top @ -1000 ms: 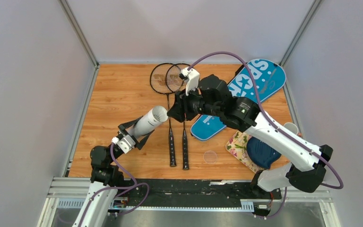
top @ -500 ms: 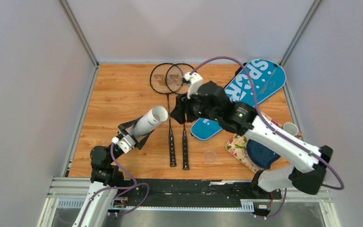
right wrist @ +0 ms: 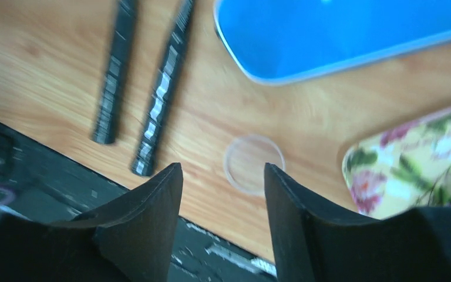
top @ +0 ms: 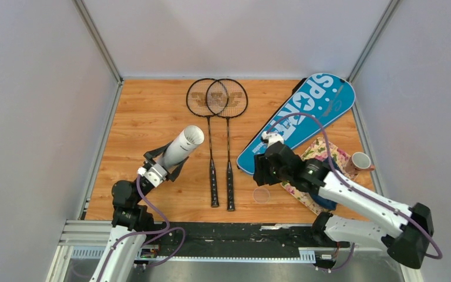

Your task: Pack up the badminton gear

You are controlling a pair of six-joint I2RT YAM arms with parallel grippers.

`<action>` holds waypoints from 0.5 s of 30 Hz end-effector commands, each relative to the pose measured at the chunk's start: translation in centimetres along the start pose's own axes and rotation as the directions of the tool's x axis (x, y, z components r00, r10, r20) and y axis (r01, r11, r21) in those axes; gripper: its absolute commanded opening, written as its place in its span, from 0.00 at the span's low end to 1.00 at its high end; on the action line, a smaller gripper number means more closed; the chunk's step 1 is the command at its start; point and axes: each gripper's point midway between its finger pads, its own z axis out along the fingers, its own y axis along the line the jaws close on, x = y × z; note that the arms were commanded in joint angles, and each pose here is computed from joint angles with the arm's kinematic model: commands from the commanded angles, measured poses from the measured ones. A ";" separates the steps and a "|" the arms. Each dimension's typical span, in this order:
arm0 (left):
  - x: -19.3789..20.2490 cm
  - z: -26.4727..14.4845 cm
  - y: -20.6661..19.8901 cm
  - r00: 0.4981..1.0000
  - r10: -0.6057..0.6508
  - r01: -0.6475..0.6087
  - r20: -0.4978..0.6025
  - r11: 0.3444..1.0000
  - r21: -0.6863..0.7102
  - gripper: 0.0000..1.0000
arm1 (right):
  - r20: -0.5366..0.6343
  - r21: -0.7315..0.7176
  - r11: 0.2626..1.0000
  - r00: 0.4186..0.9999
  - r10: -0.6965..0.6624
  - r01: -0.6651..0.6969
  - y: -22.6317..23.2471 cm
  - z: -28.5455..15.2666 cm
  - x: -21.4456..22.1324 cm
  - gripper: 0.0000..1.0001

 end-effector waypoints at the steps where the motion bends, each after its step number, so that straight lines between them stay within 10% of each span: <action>1: 2.3 -0.5 -0.4 0.991 -0.099 0.097 -0.095 0.995 -0.018 0.04 | -0.230 0.063 0.997 0.971 0.068 -0.054 -0.3 1.6 5.2 0.54; 15: 2.5 -0.5 -0.5 0.990 -0.103 0.102 -0.098 0.995 -0.016 0.04 | -0.478 0.105 0.984 0.875 -0.076 0.143 1.0 7.2 12.4 0.45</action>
